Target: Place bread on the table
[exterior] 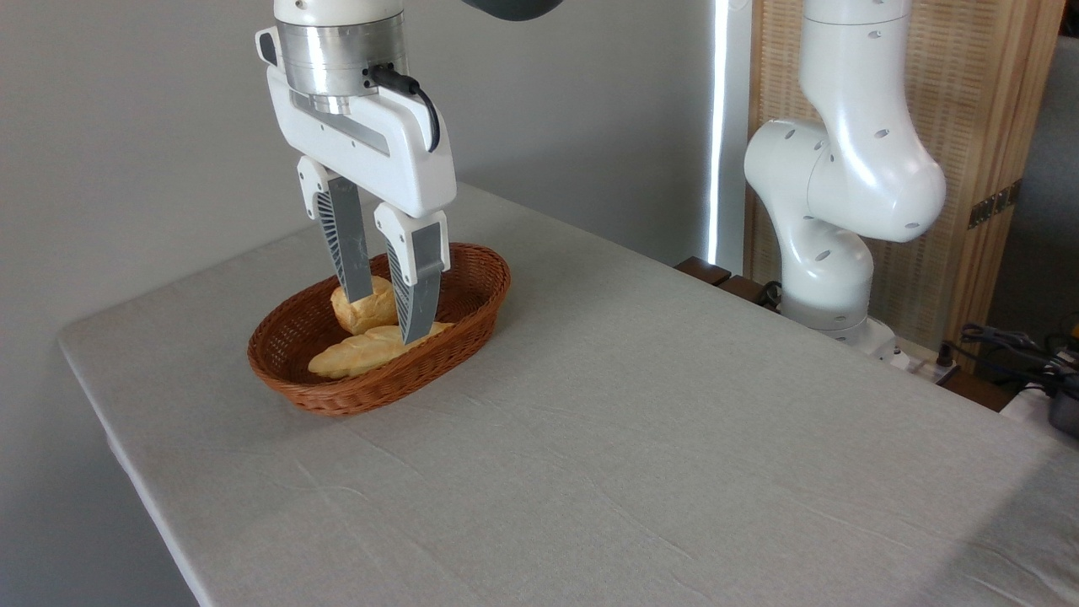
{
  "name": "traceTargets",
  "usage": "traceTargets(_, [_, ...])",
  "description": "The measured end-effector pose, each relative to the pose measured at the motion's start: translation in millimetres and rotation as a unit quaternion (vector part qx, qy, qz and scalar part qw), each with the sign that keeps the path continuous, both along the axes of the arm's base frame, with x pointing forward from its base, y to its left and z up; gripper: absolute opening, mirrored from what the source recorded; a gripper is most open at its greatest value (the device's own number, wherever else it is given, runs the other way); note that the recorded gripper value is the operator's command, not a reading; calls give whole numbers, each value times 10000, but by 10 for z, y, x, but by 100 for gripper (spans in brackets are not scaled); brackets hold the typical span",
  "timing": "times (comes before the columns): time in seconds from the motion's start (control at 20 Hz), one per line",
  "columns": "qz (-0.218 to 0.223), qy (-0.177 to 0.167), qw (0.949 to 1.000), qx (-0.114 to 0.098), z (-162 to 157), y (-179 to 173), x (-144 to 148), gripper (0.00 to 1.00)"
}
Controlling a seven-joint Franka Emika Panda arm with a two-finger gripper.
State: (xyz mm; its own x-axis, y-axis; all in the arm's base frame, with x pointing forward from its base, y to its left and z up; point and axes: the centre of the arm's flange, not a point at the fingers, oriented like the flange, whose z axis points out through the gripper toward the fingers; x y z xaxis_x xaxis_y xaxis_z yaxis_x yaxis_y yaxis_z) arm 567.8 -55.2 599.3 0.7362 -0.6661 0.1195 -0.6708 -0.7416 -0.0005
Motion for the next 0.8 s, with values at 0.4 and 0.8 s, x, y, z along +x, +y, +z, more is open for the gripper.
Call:
traceTargets(0.4, [-32,3,10000,3,-4,-35,-1,100])
traceTargets(0.8, [-38,5,10000,6,-7,-41,0,100])
